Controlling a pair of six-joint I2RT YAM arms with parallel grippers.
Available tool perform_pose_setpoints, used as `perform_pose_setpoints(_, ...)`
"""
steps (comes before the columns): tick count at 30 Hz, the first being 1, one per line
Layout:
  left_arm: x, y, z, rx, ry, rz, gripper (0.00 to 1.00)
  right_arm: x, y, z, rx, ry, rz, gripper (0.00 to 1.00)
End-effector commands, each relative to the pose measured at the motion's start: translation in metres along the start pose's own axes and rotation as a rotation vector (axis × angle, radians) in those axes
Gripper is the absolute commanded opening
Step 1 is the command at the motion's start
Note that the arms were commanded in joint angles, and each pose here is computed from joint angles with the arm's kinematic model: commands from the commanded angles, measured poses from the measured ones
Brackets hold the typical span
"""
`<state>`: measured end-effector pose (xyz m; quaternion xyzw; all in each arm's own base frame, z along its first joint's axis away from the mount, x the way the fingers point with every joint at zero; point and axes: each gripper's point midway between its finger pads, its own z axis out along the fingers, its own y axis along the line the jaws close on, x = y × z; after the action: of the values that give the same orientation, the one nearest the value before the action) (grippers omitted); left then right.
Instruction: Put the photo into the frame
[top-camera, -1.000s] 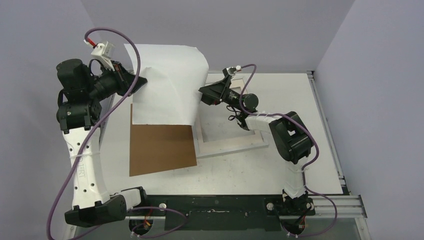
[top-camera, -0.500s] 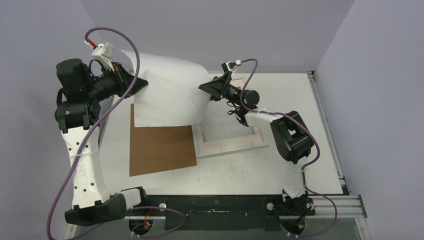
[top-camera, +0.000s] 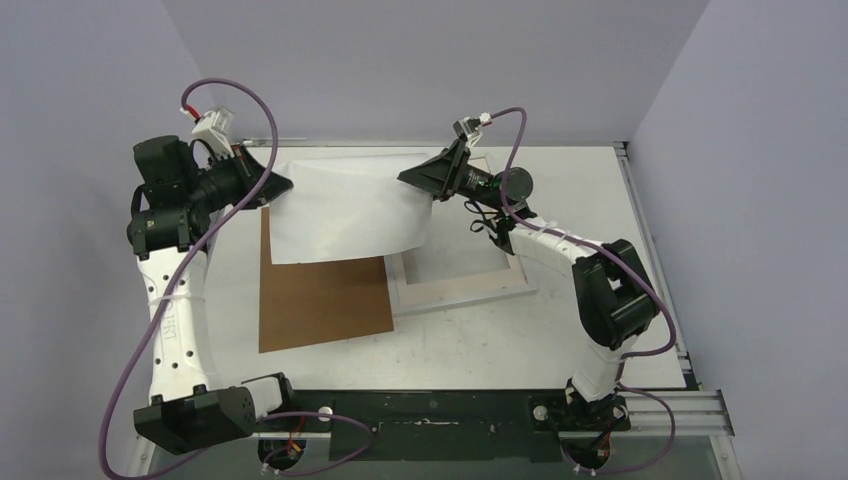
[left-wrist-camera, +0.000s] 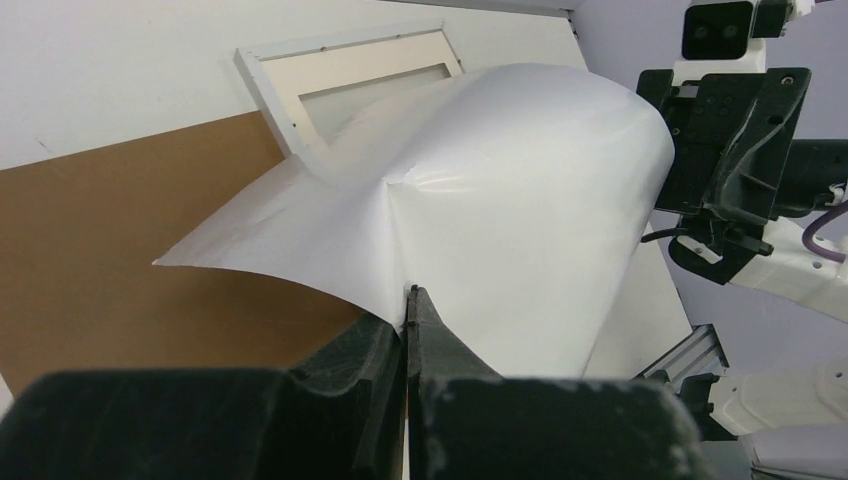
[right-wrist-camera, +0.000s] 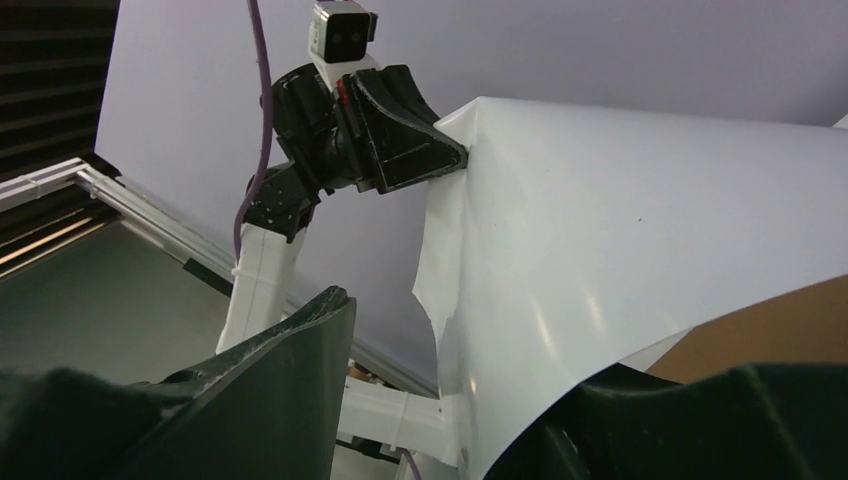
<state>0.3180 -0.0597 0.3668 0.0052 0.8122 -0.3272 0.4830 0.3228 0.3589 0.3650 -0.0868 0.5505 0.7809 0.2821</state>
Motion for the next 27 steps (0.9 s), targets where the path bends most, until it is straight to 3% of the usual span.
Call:
perform_pose_setpoints(1,-0.011,-0.002,-0.006,-0.006,-0.055,0.097,0.00,-0.004,0.023,0.006,-0.006,0.039,-0.086,0.49)
perform_pose_setpoints(7,-0.004,0.001,-0.006,-0.004,-0.039,0.112,0.00,0.002,0.011,0.007,0.037,0.077,-0.053,0.47)
perform_pose_setpoints(12,0.000,0.001,-0.007,0.000,-0.005,0.127,0.00,0.000,0.013,0.005,0.045,0.101,-0.055,0.57)
perform_pose_setpoints(16,0.008,0.000,-0.009,0.007,0.028,0.126,0.00,-0.004,0.003,0.005,0.111,0.112,-0.078,0.57)
perform_pose_setpoints(27,0.019,-0.008,-0.010,0.058,0.072,0.092,0.01,-0.012,-0.011,0.007,0.189,0.080,-0.046,0.10)
